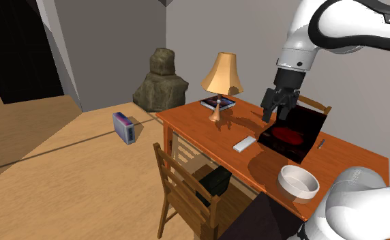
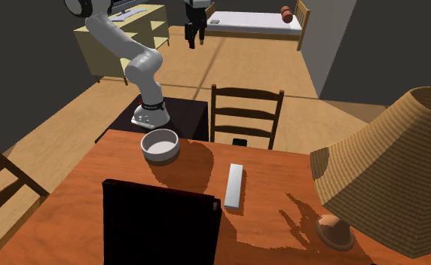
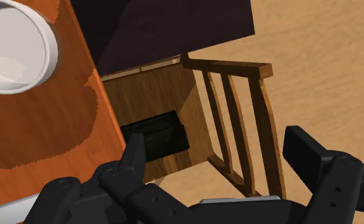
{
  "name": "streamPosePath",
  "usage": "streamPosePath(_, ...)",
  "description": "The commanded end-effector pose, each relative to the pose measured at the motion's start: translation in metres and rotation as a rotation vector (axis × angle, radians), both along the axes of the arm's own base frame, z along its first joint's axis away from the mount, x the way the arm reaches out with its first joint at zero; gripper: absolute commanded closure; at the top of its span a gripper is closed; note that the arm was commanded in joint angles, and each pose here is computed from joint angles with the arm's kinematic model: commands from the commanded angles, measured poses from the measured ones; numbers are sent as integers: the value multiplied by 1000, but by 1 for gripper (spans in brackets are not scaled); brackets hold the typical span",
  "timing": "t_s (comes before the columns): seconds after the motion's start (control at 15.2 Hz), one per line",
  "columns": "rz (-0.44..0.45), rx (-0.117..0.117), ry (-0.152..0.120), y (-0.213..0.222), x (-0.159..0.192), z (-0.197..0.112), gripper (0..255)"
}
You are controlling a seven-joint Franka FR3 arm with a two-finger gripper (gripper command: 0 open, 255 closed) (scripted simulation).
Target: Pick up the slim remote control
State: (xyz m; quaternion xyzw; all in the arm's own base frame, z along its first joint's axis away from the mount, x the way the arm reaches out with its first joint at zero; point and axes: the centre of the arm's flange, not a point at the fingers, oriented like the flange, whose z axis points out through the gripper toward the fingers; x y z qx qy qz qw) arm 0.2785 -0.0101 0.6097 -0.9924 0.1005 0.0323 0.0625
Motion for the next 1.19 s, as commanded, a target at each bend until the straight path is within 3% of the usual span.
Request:
streamPosePath(0.0, 0, 0, 0, 0, 0, 0, 0)
streamPosePath(1.12, -412, -59, 13, -91, 136, -142, 0)
